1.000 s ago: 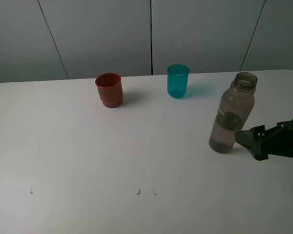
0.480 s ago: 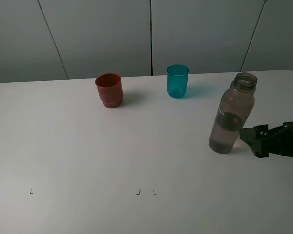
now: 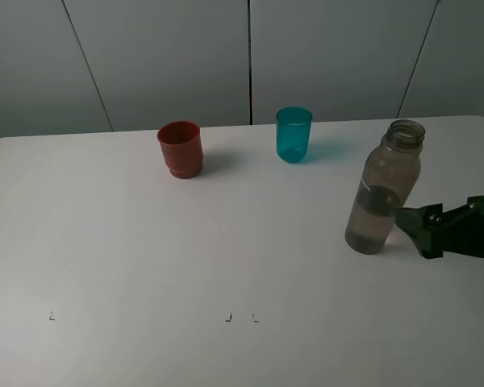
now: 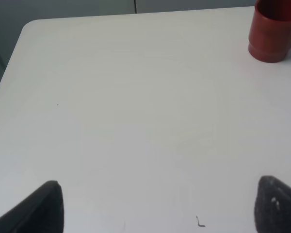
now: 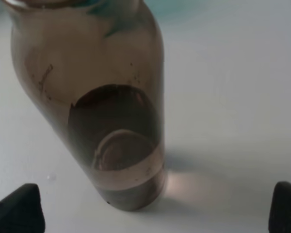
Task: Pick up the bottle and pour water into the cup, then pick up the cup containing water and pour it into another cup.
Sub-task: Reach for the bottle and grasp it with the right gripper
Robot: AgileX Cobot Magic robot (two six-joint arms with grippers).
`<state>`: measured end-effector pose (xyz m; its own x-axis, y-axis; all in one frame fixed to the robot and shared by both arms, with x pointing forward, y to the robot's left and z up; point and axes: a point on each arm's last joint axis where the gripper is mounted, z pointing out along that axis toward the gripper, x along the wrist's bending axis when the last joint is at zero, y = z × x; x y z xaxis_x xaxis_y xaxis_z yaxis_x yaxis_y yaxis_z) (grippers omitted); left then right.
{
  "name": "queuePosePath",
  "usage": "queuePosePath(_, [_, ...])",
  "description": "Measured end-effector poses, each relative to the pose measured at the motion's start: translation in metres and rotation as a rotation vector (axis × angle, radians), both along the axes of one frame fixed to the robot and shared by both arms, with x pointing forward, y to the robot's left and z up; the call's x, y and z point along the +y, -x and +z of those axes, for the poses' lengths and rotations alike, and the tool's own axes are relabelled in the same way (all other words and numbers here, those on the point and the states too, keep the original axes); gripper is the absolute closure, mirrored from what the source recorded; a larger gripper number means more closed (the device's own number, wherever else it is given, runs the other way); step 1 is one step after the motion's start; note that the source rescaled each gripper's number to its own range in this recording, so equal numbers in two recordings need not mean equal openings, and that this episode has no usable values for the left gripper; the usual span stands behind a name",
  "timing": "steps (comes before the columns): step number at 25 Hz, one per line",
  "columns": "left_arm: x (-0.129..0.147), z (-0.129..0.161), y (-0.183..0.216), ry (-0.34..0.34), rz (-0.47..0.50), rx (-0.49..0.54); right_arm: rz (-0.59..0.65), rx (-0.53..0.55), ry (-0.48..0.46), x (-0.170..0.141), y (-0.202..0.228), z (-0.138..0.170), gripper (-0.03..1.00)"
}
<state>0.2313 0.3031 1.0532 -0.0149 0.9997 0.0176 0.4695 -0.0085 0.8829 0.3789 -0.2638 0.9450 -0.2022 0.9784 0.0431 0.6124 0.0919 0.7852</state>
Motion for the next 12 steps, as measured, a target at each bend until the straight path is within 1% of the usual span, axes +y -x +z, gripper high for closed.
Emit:
queuePosePath(5, [0.0000, 0.0000, 0.0000, 0.000, 0.000, 0.000, -0.005, -0.015, -0.013, -0.0006, 0.0030, -0.0039, -0.03])
queuePosePath(10, [0.0000, 0.0000, 0.0000, 0.000, 0.000, 0.000, 0.006, -0.013, -0.003, -0.0006, 0.0040, -0.0056, -0.03])
queuePosePath(12, [0.0000, 0.0000, 0.0000, 0.000, 0.000, 0.000, 0.023, -0.007, 0.015, -0.0001, 0.0035, -0.0073, -0.03])
